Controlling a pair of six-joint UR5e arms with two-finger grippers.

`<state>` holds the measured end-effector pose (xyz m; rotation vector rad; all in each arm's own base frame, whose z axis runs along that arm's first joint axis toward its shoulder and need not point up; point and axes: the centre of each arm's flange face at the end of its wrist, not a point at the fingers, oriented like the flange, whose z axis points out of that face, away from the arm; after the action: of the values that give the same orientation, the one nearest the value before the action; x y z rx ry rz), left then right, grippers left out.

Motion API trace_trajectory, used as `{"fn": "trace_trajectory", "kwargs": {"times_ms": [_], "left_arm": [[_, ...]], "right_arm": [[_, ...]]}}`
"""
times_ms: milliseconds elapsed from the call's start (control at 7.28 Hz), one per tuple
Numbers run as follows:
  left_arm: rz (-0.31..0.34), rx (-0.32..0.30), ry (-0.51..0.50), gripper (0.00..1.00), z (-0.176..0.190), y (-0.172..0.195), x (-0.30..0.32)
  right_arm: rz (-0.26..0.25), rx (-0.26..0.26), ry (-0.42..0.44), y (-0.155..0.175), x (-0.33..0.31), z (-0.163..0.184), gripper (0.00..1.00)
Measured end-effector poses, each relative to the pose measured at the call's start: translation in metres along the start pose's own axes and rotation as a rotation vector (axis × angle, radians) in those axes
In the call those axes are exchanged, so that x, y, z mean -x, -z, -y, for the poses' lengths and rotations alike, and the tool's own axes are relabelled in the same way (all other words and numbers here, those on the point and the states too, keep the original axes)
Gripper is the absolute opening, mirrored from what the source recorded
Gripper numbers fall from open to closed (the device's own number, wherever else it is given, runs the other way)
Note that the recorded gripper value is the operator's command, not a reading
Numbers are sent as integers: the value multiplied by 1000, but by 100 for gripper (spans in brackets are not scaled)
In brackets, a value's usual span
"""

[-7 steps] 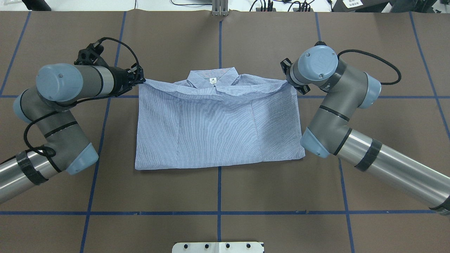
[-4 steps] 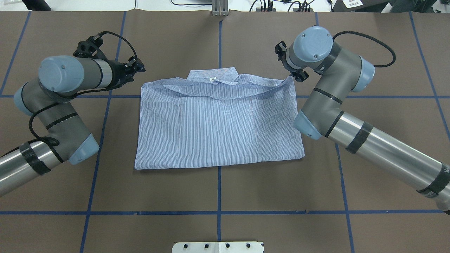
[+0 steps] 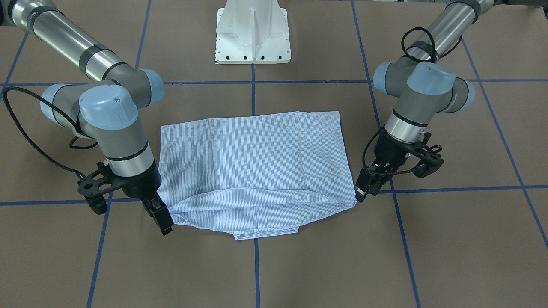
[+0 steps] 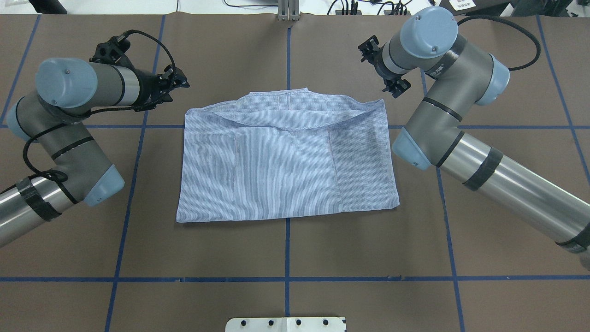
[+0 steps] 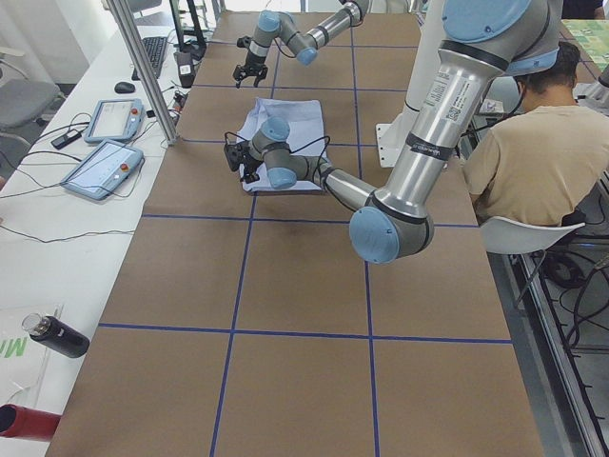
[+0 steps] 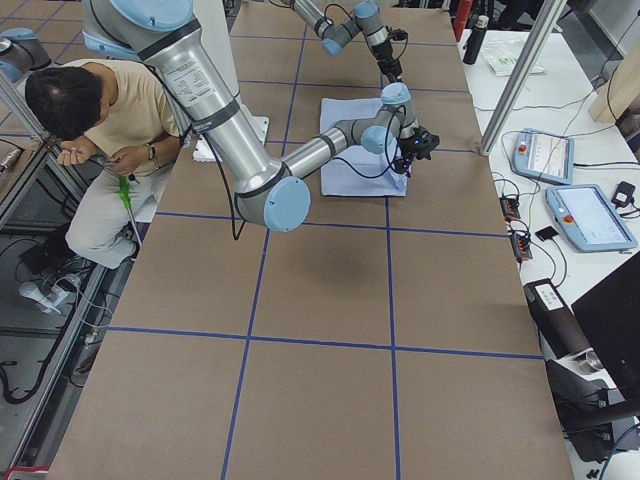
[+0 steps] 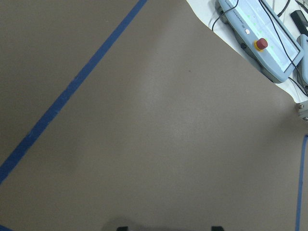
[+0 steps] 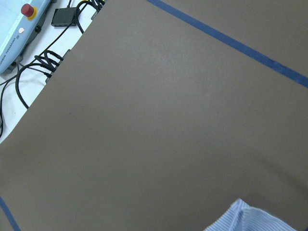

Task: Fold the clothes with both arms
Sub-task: 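Open both grippers and raise them away from the folded shirt, then lower the right gripper to the side edge of the folded shirt and grasp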

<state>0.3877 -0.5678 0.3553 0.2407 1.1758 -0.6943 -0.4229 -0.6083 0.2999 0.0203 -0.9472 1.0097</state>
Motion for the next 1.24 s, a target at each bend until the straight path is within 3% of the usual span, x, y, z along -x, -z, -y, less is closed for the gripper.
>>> {"fn": "trace_trajectory", "kwargs": {"times_ms": [412,687,1237], "left_arm": [[-29,12,-4,65,-1,15,-9],[-41,15,-11,65,1,21,-12],[-72,9,-35,65,1,38,-23]], "right_arm": [[7,73,-16,28,-75,-46,100],[-3,77,-84,37,-126,-76,100],[-66,90,-117,47,-210,-114,95]]}}
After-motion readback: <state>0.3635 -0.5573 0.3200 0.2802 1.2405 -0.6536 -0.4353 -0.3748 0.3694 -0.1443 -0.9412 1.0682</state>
